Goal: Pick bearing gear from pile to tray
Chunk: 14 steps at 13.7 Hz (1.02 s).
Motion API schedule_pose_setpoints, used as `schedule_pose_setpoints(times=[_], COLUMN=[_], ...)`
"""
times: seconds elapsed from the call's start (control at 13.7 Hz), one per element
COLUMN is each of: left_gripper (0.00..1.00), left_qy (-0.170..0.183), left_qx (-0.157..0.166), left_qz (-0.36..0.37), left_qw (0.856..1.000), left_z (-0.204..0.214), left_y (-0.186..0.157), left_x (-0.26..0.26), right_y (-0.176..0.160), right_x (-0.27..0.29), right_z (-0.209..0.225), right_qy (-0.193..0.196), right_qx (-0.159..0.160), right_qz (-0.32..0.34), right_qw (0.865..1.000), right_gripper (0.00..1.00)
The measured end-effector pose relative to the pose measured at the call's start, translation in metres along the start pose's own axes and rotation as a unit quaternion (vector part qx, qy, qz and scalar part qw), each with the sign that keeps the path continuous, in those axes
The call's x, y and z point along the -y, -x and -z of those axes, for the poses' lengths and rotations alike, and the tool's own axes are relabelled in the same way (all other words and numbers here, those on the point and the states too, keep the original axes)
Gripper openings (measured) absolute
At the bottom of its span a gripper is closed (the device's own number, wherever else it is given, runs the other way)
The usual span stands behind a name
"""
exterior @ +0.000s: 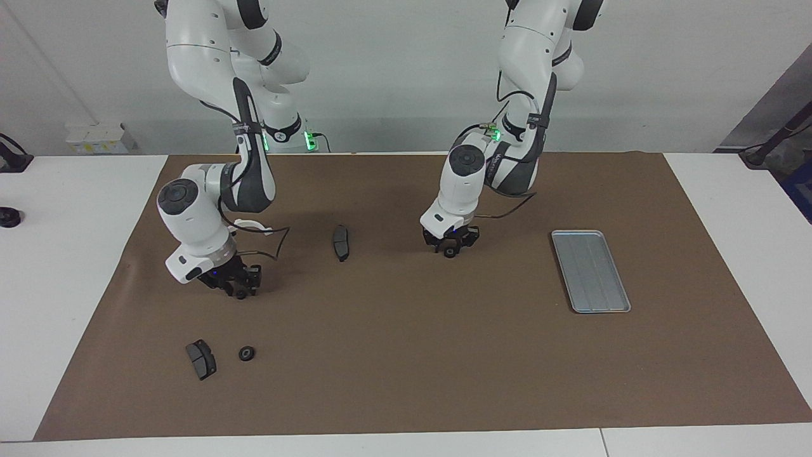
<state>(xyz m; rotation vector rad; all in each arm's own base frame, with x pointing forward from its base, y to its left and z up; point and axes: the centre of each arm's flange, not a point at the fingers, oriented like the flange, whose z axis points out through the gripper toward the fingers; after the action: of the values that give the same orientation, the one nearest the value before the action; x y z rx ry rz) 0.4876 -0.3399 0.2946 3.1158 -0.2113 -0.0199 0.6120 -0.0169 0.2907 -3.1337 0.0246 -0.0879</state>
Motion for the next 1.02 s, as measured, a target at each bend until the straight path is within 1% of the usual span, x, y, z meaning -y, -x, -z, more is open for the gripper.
schedule_pose_setpoints(times=[0.07,0.15,0.36,0.51,0.66,0.8,0.88,1.02], left_gripper=[0.40,0.35,0.35,0.35,0.35,0.35,0.35,0.35], left_qy=[0.000,0.000,-0.001,-0.001,0.001,0.006,0.007,0.005], left_qx=[0.001,0.000,0.001,-0.002,-0.012,-0.029,-0.036,-0.044], left_qz=[0.000,0.000,0.000,0.005,0.025,0.051,0.062,0.067], left_qw=[1.000,1.000,1.000,1.000,1.000,0.998,0.997,0.997], left_z=[0.000,0.000,0.000,0.004,0.024,0.053,0.066,0.082], left_y=[0.001,0.001,0.002,-0.003,-0.024,-0.056,-0.070,-0.088], left_x=[0.000,0.000,0.001,0.005,0.022,0.064,0.095,0.157], right_y=[0.000,0.000,-0.001,-0.003,-0.003,0.001,0.003,0.012], right_x=[0.000,0.000,0.001,0.009,0.034,0.073,0.100,0.164], right_z=[0.000,0.001,0.005,0.021,0.049,0.072,0.080,0.089], right_qy=[0.000,0.000,0.000,-0.002,-0.008,-0.014,-0.019,-0.031], right_qx=[0.000,-0.001,-0.005,-0.018,-0.034,-0.037,-0.039,-0.044], right_qz=[0.000,0.000,0.001,0.006,0.013,0.000,-0.015,-0.054], right_qw=[1.000,1.000,1.000,1.000,0.999,0.999,0.999,0.997], right_gripper=[0.34,0.23,0.23,0.23,0.23,0.23,0.23,0.23])
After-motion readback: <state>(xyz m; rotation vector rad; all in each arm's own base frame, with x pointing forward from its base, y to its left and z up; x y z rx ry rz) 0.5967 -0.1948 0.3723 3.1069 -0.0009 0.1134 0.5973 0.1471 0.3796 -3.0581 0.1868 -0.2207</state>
